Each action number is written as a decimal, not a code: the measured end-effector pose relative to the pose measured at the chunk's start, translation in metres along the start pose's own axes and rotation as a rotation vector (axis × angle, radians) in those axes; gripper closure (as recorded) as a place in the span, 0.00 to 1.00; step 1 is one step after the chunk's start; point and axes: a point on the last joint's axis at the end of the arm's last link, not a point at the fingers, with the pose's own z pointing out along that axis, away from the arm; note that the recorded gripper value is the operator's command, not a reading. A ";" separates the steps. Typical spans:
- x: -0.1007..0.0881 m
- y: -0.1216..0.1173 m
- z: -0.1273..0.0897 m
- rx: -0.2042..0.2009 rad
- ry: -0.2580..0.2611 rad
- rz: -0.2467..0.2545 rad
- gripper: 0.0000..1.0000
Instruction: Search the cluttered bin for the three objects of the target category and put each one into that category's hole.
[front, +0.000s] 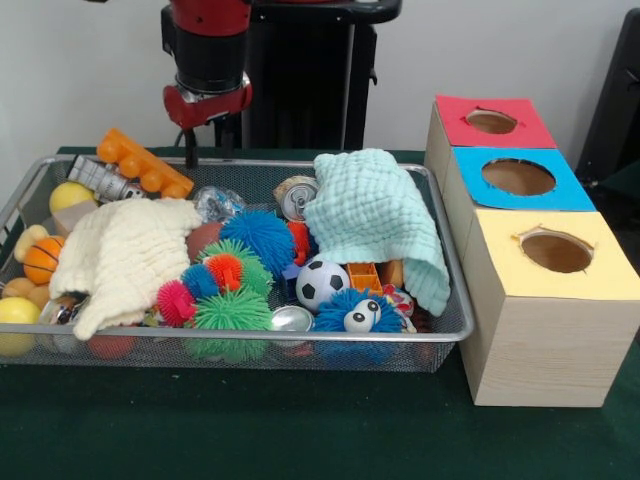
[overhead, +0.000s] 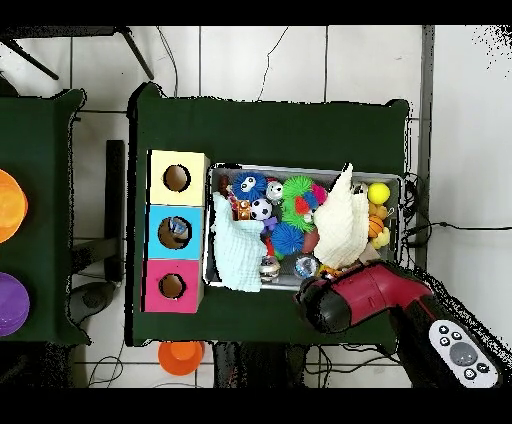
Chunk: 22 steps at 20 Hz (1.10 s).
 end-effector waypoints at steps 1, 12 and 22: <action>-0.002 -0.002 -0.003 0.007 -0.006 -0.002 0.00; -0.020 -0.054 -0.064 0.052 -0.143 0.117 0.00; -0.021 -0.061 -0.059 0.073 -0.193 0.094 0.00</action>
